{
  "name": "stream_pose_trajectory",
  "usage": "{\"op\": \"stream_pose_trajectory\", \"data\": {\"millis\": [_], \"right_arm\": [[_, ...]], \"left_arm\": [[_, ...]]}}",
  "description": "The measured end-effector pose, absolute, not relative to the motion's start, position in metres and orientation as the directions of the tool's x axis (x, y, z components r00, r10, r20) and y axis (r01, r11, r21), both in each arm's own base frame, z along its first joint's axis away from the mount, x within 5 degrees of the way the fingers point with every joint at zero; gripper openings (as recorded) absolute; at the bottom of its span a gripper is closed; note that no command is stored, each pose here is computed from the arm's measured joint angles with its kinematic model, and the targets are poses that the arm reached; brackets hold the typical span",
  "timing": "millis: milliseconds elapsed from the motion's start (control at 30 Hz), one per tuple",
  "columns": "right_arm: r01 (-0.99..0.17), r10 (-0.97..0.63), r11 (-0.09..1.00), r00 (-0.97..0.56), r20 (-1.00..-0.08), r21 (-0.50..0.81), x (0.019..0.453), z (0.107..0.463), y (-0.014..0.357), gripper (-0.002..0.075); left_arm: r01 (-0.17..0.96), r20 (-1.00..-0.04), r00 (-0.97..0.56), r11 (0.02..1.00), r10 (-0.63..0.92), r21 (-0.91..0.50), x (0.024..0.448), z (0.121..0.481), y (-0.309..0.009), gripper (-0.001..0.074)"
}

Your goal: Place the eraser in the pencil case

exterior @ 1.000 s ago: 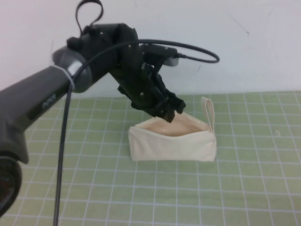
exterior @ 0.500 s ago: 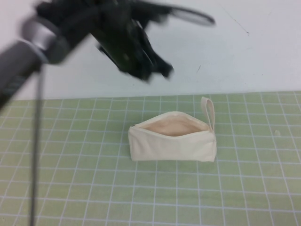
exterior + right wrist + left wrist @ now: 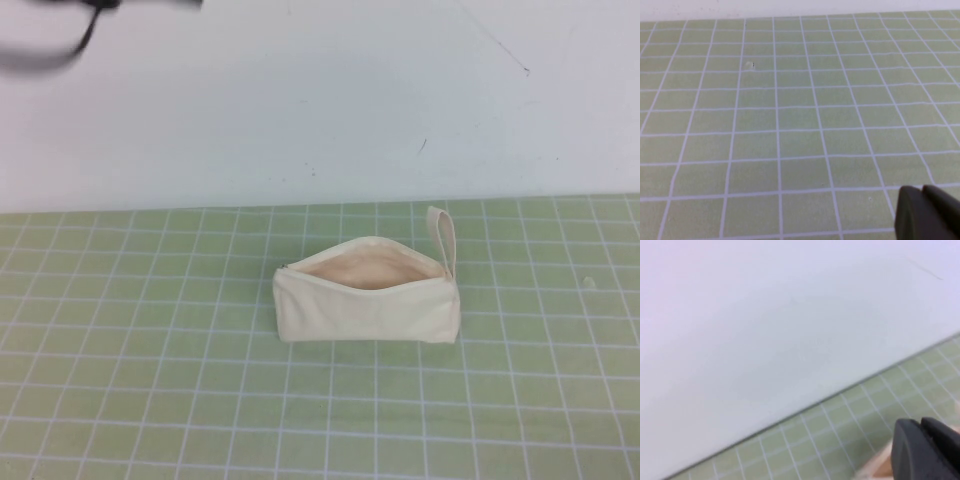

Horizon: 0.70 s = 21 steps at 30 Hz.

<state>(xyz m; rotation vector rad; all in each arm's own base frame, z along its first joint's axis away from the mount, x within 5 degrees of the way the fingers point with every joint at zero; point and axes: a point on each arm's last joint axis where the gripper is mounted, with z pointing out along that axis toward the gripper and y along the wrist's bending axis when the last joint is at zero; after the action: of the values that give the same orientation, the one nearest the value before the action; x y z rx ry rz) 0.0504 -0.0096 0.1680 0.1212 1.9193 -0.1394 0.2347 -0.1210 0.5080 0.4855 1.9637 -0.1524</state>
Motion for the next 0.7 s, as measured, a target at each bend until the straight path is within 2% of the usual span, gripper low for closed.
{"op": "stream_pose_trajectory", "data": {"millis": [167,367,500,700], "right_arm": [[0.152,0.017,0.988,-0.345,-0.939,-0.038,0.050,0.168,-0.010,0.0000],[0.152,0.017,0.988,-0.345,-0.939,-0.038,0.050,0.168,-0.010,-0.0001],[0.152,0.017,0.988,-0.345,-0.939,-0.038,0.050,0.168,-0.010,-0.0001],[0.152,0.016,0.988,-0.345,-0.938,-0.039,0.050,0.168,-0.010,-0.0001]], "left_arm": [[0.463,-0.875,-0.400,0.884,0.272,0.063,0.186,0.488,-0.103,0.0000],[0.483,-0.774,-0.546,0.876,0.320,0.022,0.146,0.461,-0.084,0.0000],[0.486,-0.682,-0.639,0.874,0.356,0.001,0.137,0.448,-0.080,0.0000],[0.466,-0.671,-0.652,0.885,0.352,0.011,0.137,0.446,-0.078,0.0000]]}}
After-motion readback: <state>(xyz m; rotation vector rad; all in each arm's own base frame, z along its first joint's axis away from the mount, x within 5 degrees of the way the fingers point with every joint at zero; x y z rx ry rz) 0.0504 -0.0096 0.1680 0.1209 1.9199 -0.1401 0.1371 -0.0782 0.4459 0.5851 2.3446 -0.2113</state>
